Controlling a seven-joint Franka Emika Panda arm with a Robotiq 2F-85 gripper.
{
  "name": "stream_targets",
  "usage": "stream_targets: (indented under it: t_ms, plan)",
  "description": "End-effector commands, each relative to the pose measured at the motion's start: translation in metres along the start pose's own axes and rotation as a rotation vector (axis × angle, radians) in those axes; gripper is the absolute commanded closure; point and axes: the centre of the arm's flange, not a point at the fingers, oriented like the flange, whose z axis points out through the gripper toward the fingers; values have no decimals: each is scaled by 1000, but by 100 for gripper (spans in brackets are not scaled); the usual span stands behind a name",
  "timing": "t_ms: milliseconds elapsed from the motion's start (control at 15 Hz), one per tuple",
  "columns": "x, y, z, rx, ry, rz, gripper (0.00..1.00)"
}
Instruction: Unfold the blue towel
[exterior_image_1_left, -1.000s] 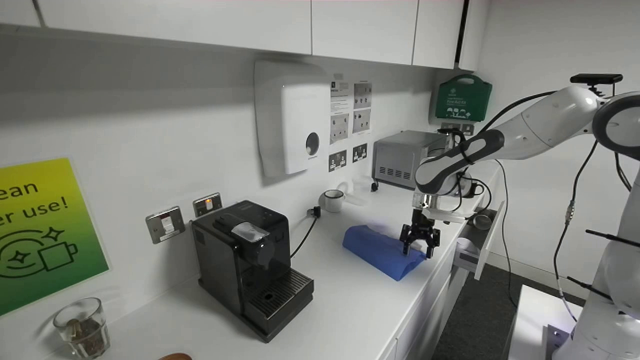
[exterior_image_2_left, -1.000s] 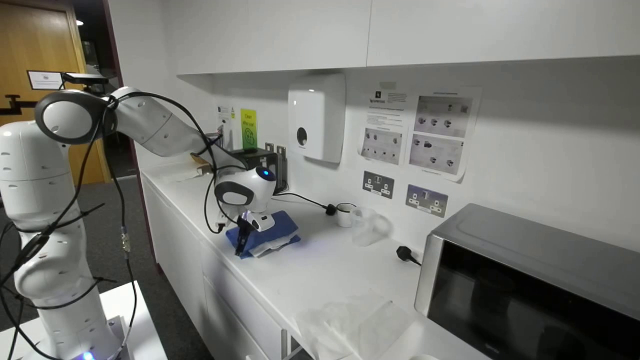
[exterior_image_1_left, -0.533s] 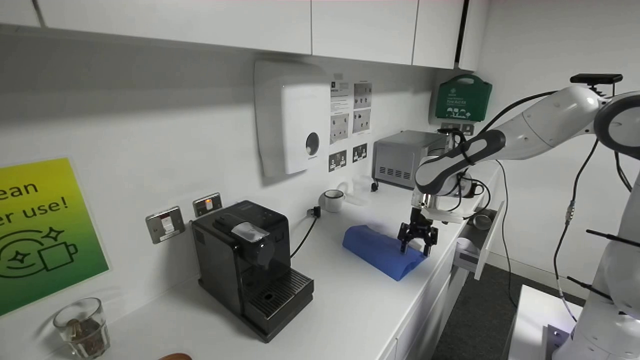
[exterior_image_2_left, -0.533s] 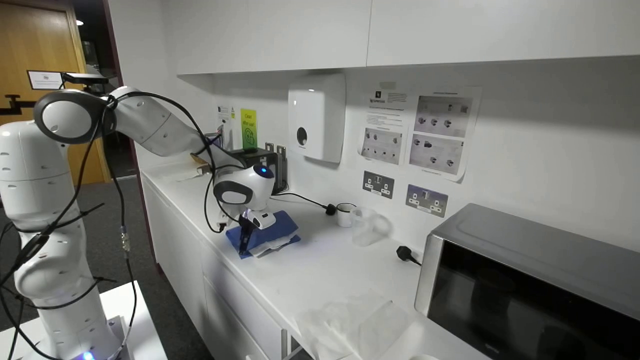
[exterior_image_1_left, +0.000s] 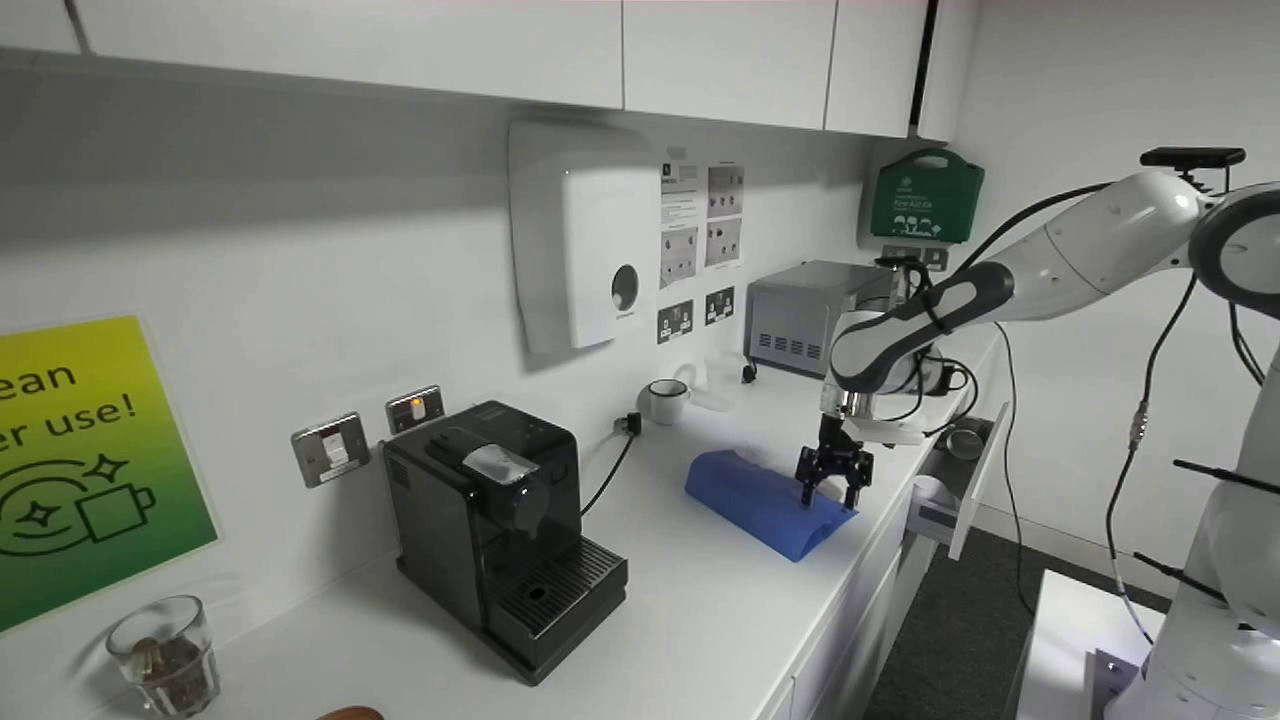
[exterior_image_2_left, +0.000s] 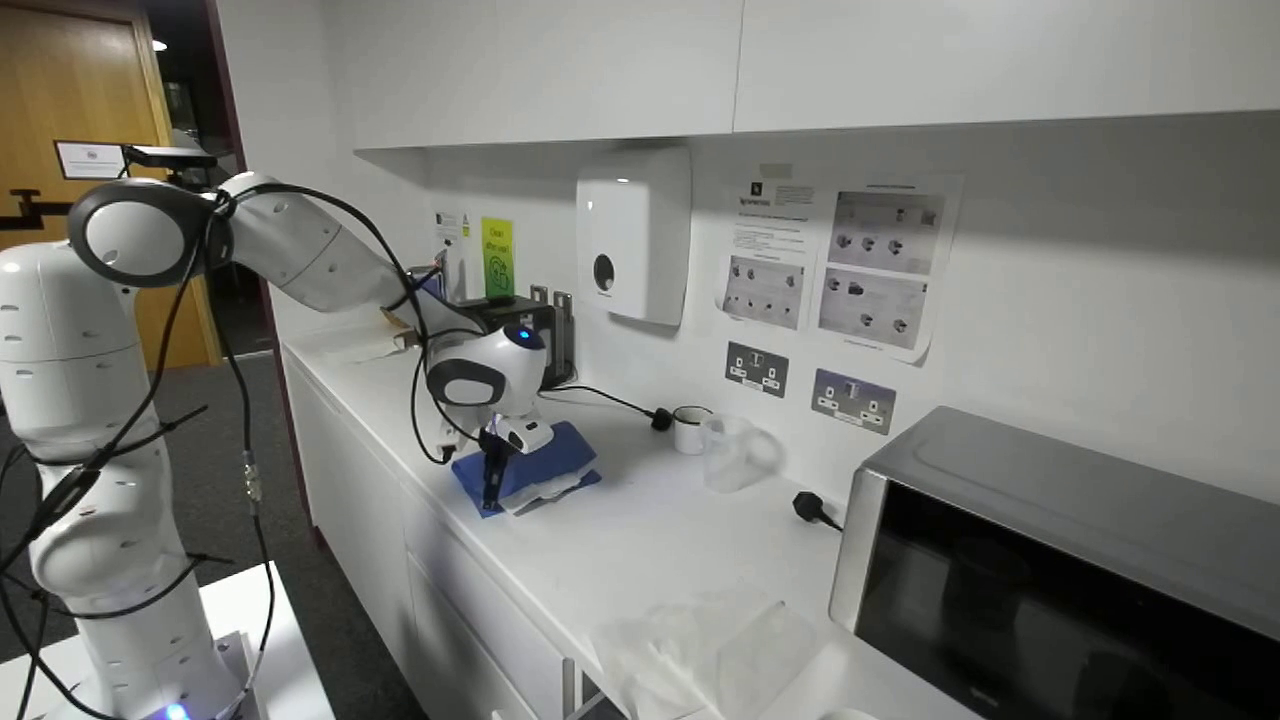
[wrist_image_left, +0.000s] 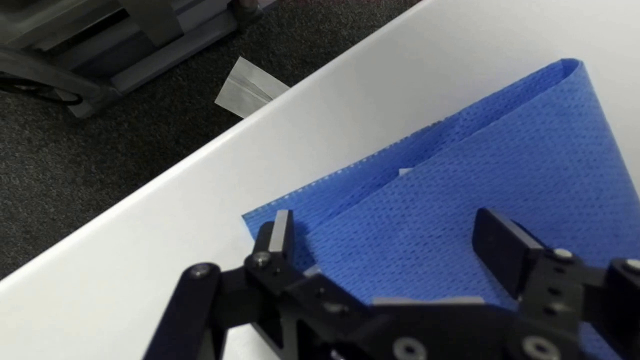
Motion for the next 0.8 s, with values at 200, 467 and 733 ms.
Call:
stream_targets:
  t_ms: [200,467,733]
  plan:
    - [-7,-1,-7,-27,25,-16,56]
    - [-7,-2,-8,-39,27,-21,75]
    - [-7,-3,-8,-49,27,-23,96]
